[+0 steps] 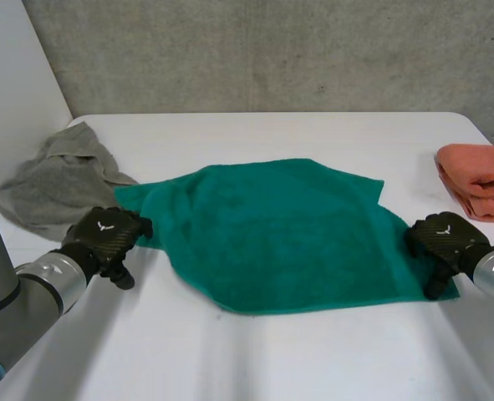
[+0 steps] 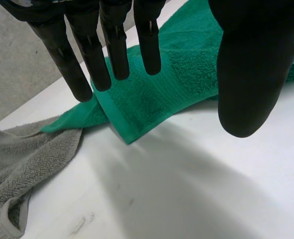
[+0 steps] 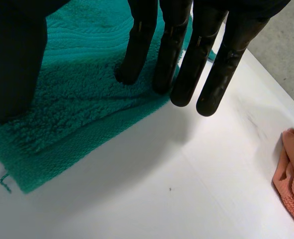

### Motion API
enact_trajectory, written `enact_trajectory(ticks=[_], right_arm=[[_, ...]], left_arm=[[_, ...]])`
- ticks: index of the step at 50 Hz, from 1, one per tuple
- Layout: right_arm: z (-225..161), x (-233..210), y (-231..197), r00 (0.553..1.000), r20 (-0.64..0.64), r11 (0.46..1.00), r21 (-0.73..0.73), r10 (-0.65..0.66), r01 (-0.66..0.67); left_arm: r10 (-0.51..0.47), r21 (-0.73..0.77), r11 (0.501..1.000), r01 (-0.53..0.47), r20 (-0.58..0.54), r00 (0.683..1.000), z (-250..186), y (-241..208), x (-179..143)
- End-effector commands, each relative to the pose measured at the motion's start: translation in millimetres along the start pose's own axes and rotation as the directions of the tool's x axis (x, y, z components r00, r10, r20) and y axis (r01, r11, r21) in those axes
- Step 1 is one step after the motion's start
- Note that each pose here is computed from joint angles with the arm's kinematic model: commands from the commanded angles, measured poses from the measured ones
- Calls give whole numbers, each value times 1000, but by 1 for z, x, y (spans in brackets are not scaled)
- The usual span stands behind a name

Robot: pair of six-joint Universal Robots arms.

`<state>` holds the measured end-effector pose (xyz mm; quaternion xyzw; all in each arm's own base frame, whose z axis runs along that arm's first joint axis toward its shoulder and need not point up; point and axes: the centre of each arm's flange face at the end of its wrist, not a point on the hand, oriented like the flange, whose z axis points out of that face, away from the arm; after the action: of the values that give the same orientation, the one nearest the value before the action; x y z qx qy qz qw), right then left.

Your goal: Fold the laundry.

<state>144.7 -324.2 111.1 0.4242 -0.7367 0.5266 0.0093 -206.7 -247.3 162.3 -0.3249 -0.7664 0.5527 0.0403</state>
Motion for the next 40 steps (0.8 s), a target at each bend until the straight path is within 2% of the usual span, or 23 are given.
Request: enact_trajectory(ticks=[1,29,34,40], right_arm=[[4,-1,-2,1000,0,1000,0,-9,9],[-5,5,-22,996,-19,995,44,91,-90],[-14,-10,-15,990,45,991,-15,133,-132],[-26,-17,-17,989,56,990,-25,140,-139]], left_arm=[[-1,-4,1000,1,-1,1000,0,1,0],[1,9,1000,-1,8,1000,-2,-2,-2],[0,7,1000,0,5,1000,-3,-2,-1],[-1,6,1000,1,7,1000,-3,-2,-1]])
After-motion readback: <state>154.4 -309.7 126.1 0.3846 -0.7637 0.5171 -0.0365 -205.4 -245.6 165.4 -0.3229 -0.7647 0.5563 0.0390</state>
